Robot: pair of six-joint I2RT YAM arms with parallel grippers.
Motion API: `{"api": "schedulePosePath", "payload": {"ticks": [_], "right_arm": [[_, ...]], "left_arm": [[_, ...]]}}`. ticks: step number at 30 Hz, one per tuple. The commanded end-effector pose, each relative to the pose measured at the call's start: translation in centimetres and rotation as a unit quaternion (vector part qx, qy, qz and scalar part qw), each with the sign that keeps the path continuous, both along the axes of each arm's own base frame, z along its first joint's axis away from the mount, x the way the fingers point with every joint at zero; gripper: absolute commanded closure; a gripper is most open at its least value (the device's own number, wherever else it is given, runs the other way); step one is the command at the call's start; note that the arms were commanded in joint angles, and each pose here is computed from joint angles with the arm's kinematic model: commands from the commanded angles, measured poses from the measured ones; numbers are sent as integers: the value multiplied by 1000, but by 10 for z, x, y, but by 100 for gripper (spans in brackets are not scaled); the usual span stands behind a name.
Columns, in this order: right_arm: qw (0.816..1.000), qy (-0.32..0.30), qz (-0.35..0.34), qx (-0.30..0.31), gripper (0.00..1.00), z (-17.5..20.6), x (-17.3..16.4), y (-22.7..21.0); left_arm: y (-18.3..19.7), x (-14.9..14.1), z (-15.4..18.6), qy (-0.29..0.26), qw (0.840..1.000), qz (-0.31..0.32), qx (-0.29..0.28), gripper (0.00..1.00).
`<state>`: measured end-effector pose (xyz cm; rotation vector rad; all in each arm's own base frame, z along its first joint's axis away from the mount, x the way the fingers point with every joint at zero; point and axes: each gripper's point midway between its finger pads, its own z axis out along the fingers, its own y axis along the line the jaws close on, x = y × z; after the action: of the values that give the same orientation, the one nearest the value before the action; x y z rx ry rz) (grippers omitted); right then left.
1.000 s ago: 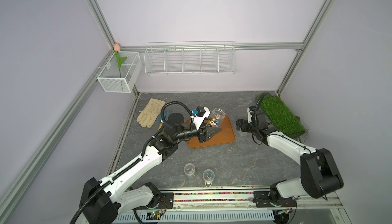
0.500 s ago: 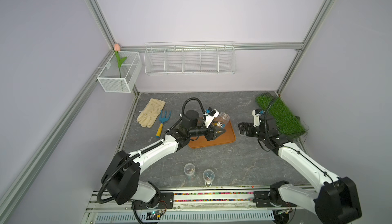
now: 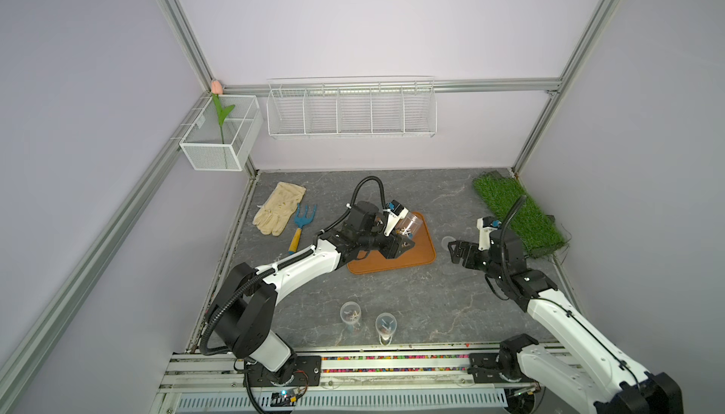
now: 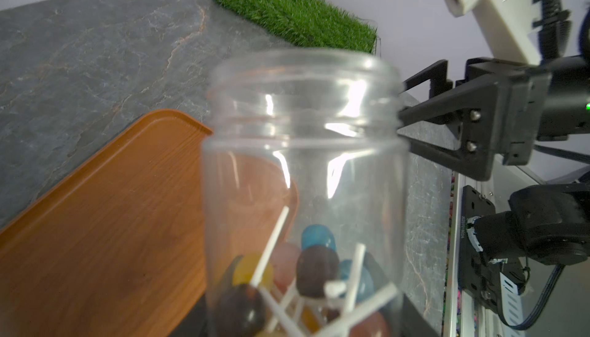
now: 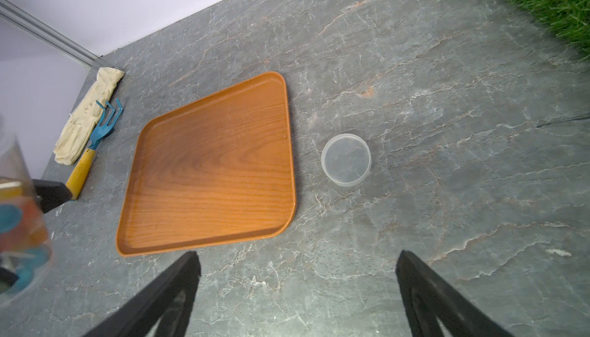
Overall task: Pour the candies out of the jar
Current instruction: 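Pour the candies out of the jar onto the tray.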
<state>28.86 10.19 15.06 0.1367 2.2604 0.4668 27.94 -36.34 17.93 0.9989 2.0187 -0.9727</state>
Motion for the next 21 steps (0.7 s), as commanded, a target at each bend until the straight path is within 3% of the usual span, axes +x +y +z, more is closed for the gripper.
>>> {"api": "schedulePosePath", "payload": {"ticks": [1, 10, 17, 21], "right_arm": [[1000, 12, -9, -5, 1, -7, -4, -5], [1000, 14, -9, 19, 1, -12, 3, 3], [999, 16, 25, 44, 1, -18, 7, 20], [998, 13, 42, 36, 1, -19, 10, 24]], "left_arm": [[5, 3, -7, 7, 1000, 4, 28, 55], [25, 8, -45, 46, 989, 31, 138, 56], [51, 17, -75, 70, 959, 49, 271, 54], [54, 21, -78, 77, 948, 42, 305, 53]]}}
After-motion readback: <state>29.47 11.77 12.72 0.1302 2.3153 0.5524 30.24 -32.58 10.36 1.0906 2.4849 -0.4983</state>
